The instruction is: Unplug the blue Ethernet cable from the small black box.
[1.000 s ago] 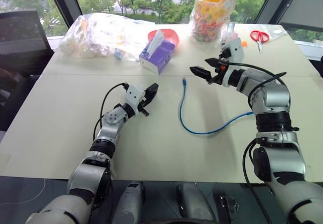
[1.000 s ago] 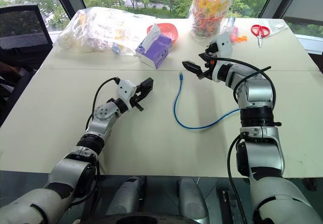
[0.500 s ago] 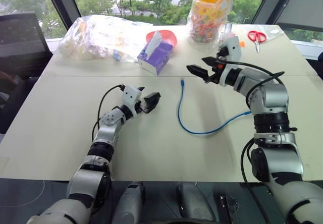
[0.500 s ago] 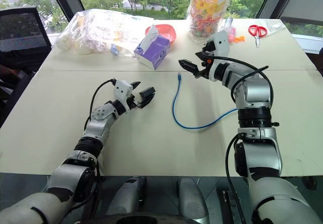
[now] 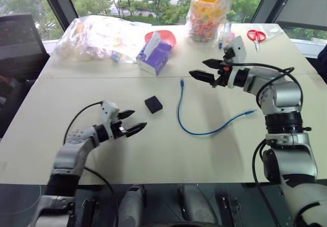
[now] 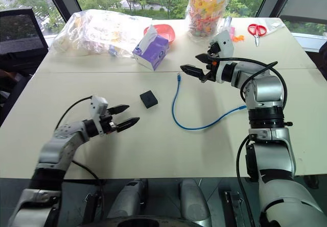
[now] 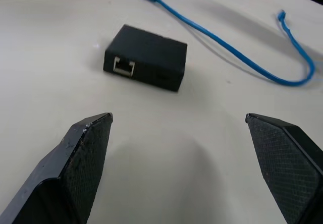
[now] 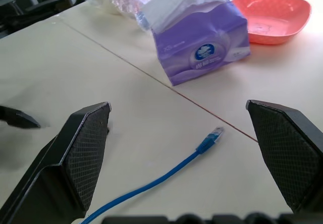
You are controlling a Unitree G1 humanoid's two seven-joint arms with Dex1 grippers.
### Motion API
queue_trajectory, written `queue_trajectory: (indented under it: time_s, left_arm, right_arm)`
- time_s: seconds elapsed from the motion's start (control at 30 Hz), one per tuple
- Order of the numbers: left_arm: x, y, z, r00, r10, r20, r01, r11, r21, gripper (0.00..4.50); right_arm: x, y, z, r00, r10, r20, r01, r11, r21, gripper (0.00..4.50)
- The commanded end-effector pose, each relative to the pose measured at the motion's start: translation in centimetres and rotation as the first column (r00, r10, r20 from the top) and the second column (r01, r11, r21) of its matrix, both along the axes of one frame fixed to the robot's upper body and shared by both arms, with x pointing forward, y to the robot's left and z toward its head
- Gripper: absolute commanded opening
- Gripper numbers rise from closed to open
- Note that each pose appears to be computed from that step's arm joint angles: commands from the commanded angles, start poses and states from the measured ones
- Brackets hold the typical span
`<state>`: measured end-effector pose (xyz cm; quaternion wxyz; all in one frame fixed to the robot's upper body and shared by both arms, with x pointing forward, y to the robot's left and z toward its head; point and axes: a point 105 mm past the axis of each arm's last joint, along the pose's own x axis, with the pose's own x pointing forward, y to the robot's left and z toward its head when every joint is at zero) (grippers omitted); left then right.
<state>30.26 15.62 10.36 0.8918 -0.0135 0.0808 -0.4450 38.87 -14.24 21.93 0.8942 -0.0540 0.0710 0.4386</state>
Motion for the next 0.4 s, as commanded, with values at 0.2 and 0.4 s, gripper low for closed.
queue_trajectory:
  time_s: [0.2, 0.4]
  left_arm:
    - [-2.9, 2.3, 6.1, 0.994, -0.027, 0.103, 0.018, 0.996, 0.088, 4.41]
    - [-4.0, 3.4, 8.1, 0.993, 0.012, 0.119, -0.027, 0.992, 0.12, 4.41]
  right_arm:
    - [-5.2, -0.4, -0.2, 0.958, 0.284, -0.042, -0.286, 0.938, -0.197, 4.5]
    - [-5.5, -1.2, -1.2, 0.954, 0.289, -0.074, -0.298, 0.924, -0.239, 4.5]
